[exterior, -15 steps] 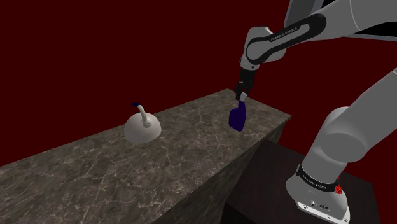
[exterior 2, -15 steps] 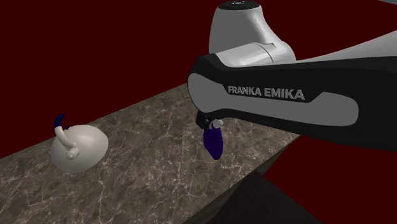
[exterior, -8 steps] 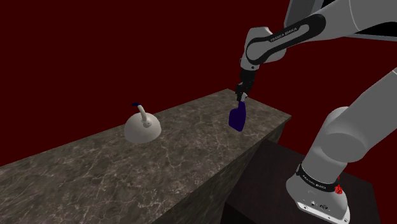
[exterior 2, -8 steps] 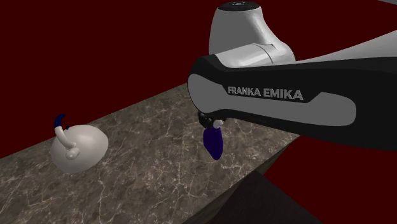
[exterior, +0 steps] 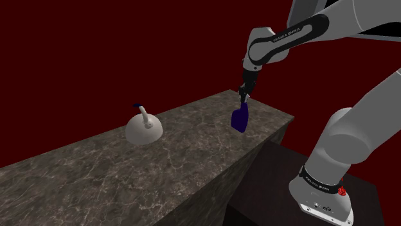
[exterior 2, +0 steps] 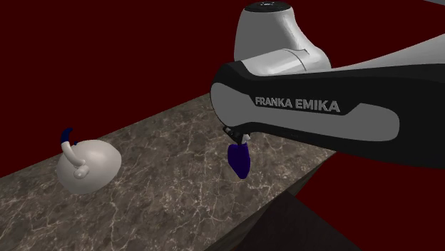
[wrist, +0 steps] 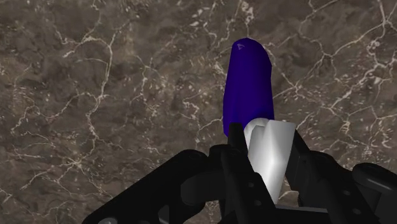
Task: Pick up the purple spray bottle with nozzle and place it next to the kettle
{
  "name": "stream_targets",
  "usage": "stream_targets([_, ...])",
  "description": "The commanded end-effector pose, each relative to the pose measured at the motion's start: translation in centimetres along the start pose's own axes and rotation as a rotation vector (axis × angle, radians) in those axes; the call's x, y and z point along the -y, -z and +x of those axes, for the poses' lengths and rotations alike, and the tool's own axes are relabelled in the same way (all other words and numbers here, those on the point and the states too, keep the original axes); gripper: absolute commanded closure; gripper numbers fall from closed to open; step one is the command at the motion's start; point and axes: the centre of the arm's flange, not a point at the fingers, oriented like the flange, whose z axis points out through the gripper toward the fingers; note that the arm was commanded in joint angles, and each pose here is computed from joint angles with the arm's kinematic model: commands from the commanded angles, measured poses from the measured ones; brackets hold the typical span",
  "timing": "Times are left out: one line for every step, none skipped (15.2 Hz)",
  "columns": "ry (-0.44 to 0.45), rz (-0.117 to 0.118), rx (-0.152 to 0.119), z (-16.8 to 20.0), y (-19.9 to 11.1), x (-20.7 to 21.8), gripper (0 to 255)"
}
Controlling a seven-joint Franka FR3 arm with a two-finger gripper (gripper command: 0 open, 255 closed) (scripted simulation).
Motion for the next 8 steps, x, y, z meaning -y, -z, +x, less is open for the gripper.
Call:
stream_targets([0.0, 0.0, 0.0, 0.0, 0.0, 0.0, 255])
stream_targets([0.0, 0.0, 0.0, 0.0, 0.5, 0.0, 255])
stream_targets([0.0, 0.0, 0.0, 0.0, 1.0, 0.0, 255])
stream_targets([0.0, 0.0, 0.0, 0.1, 1.6, 0.0, 255])
stream_targets([0.0, 0.0, 0.0, 0.1, 2.1, 0.0, 255])
stream_targets([0.0, 0.0, 0.0, 0.1, 2.6, 0.0, 255])
stream_targets([0.0, 0.0, 0.0, 0.1, 3.1, 0.0, 255])
stream_targets([0.0, 0.0, 0.0, 0.1, 3.7, 0.0, 255])
